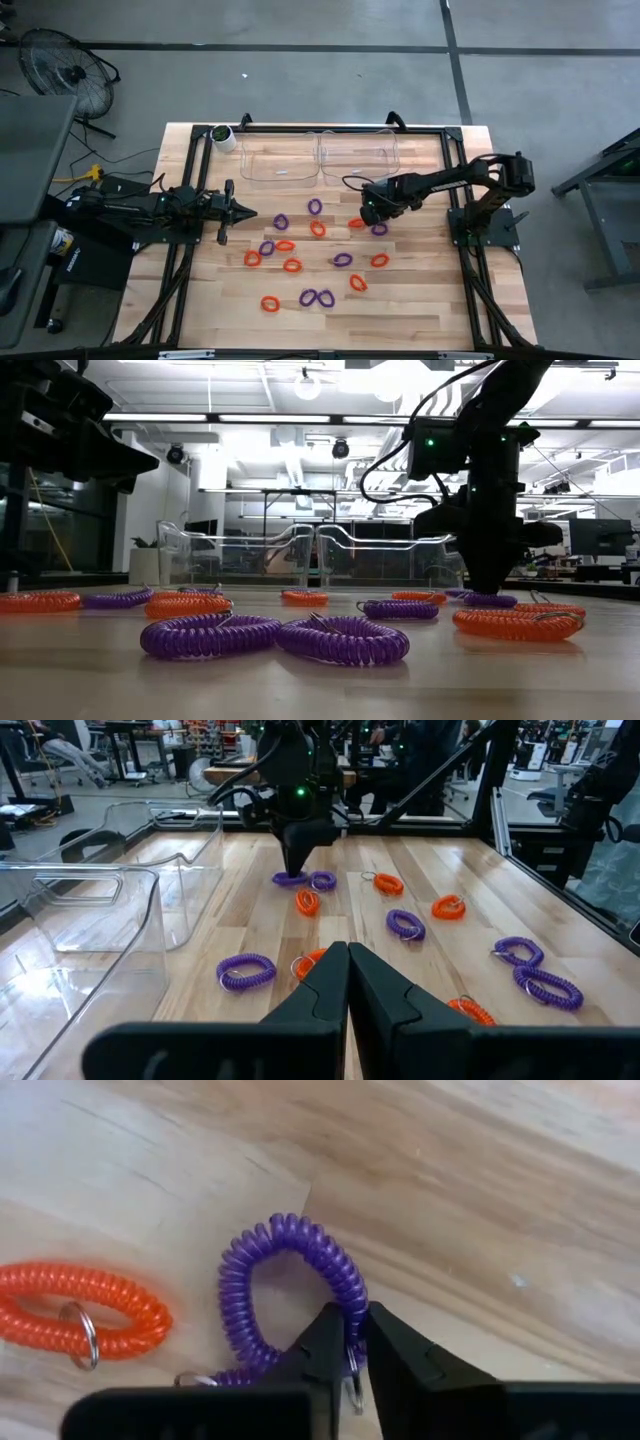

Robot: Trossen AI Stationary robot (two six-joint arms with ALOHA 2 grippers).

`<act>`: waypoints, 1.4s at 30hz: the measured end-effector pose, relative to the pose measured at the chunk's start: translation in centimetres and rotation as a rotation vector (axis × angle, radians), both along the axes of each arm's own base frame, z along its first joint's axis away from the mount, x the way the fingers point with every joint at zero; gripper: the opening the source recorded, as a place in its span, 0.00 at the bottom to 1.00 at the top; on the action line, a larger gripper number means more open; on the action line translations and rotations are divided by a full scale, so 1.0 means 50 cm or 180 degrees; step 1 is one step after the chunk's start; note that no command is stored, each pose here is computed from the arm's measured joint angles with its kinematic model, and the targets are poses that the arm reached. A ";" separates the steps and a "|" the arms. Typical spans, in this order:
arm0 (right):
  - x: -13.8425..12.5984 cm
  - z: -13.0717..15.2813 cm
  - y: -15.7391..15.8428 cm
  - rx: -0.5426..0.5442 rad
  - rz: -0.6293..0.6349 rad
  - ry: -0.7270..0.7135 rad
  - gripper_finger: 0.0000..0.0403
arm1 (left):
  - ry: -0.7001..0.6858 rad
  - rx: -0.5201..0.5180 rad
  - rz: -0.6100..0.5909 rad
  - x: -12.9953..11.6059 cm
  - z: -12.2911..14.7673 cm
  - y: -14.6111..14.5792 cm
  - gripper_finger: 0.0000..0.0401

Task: Sort spring keychains
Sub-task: Put the violet spring keychain into the right bin

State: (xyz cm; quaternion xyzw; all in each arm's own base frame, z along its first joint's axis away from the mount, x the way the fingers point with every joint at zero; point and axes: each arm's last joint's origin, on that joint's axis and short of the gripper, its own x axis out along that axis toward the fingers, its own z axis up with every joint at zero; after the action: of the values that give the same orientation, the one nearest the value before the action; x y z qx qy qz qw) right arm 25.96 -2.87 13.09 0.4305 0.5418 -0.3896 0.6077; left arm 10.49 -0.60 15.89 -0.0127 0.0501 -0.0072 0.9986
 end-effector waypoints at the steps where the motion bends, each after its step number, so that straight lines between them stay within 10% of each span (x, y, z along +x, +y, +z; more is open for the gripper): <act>1: 0.000 0.000 0.001 0.0027 0.0008 -0.0002 0.05 | 0.0000 0.0001 0.0000 0.000 0.000 0.000 0.01; 24: 0.029 0.117 0.026 0.0197 0.0209 -0.0594 0.00 | 0.0000 0.0000 0.0001 0.000 0.000 0.000 0.01; 42: 0.068 0.322 -0.084 -0.1001 0.0441 -0.0901 0.00 | 0.0001 0.0001 0.0001 0.000 0.000 0.000 0.01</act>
State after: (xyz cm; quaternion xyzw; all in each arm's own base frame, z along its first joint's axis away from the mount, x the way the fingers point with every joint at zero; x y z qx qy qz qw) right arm 29.35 -7.07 29.21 0.3425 0.4120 -0.3624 0.7626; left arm 10.49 -0.60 15.89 -0.0126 0.0503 -0.0071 0.9986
